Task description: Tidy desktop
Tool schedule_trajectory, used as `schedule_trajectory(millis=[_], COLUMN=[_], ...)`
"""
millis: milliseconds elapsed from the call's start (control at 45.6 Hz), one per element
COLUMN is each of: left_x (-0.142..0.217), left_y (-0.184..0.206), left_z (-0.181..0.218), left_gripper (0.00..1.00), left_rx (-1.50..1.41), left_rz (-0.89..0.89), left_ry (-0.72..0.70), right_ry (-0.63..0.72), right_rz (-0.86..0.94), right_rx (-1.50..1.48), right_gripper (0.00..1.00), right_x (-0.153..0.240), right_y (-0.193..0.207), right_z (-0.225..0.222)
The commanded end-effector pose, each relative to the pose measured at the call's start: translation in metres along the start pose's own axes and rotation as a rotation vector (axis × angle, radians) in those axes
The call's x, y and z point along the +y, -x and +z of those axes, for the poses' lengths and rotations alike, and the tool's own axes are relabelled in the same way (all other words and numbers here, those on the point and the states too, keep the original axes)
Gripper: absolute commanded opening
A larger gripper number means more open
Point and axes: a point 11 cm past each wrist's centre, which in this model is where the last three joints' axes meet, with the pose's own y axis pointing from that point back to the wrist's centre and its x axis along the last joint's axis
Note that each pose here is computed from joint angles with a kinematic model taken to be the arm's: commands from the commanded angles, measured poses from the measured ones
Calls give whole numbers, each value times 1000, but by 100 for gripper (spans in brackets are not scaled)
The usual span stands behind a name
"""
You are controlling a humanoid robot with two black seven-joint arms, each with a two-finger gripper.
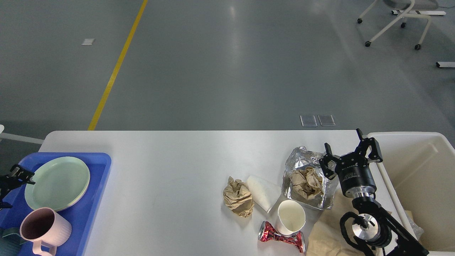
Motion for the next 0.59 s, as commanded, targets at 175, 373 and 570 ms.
schedule_trajectory(millis=[175, 373, 570], left_x=[59, 92, 102], left_y=[-37, -35, -5], left_z=[64, 119, 160], left_gripper=[96, 96, 96], left_rx=[36, 59, 110], left_rz=[-46, -135, -268], left_ry=[207, 396, 564], right_ry=[0, -1, 0], right_rz=[0, -1, 0], right_rx=[-1, 0, -1], right_gripper=[100, 100, 100], right_x=[0, 0, 0], right_y=[0, 0, 0], right_z=[0, 0, 0])
